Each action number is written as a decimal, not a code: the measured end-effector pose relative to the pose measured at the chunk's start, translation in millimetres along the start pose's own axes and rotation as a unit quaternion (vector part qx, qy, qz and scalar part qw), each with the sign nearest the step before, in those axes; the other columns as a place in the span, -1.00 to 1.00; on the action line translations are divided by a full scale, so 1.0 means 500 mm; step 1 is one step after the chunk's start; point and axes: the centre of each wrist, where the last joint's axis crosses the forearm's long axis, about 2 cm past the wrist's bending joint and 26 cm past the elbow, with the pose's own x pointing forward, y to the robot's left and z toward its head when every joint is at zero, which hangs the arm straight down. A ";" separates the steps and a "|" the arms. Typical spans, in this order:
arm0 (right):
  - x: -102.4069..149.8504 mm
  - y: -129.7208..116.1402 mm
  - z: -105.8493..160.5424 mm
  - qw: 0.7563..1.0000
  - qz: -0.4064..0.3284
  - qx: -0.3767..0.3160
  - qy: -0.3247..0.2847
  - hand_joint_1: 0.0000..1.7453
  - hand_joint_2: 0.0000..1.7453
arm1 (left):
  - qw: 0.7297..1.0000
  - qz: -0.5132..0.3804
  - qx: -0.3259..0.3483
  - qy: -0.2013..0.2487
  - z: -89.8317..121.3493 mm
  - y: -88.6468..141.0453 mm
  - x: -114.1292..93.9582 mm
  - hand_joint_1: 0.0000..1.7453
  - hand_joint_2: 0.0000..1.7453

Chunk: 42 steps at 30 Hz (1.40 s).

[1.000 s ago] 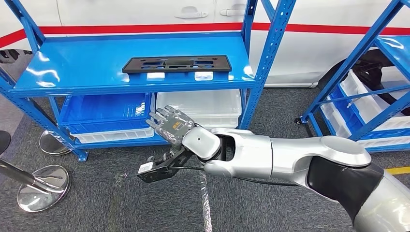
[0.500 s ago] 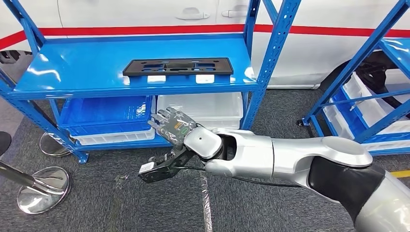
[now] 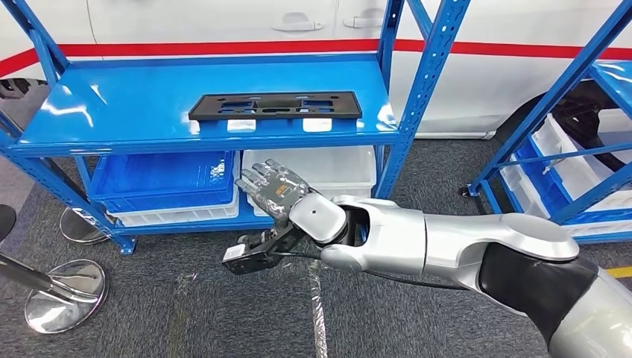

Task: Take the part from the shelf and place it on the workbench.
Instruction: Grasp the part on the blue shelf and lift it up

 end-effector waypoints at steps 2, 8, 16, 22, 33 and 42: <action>0.000 0.000 0.000 1.000 0.000 -0.002 0.001 -1.00 -1.00 | 1.000 0.000 0.000 0.001 0.000 0.001 -0.001 -1.00 -1.00; 0.002 0.008 0.003 1.000 0.000 0.001 0.002 -1.00 -1.00 | 1.000 -0.003 0.002 0.001 0.000 0.002 -0.001 -1.00 -1.00; 0.001 0.006 0.004 1.000 0.001 0.000 0.005 -1.00 -1.00 | 1.000 -0.006 0.006 -0.002 -0.001 0.002 0.000 -1.00 -1.00; 0.000 0.006 0.004 1.000 0.000 0.001 0.007 -1.00 -1.00 | 1.000 -0.009 0.008 -0.002 -0.001 0.003 0.000 -1.00 -1.00; 0.001 0.005 0.004 1.000 -0.001 0.000 0.006 -1.00 -1.00 | 1.000 -0.010 0.006 -0.006 -0.001 0.003 0.000 -1.00 -1.00; 0.003 0.009 0.005 1.000 -0.002 0.005 0.005 -1.00 -1.00 | 1.000 -0.014 0.007 -0.007 -0.001 0.004 -0.001 -1.00 -1.00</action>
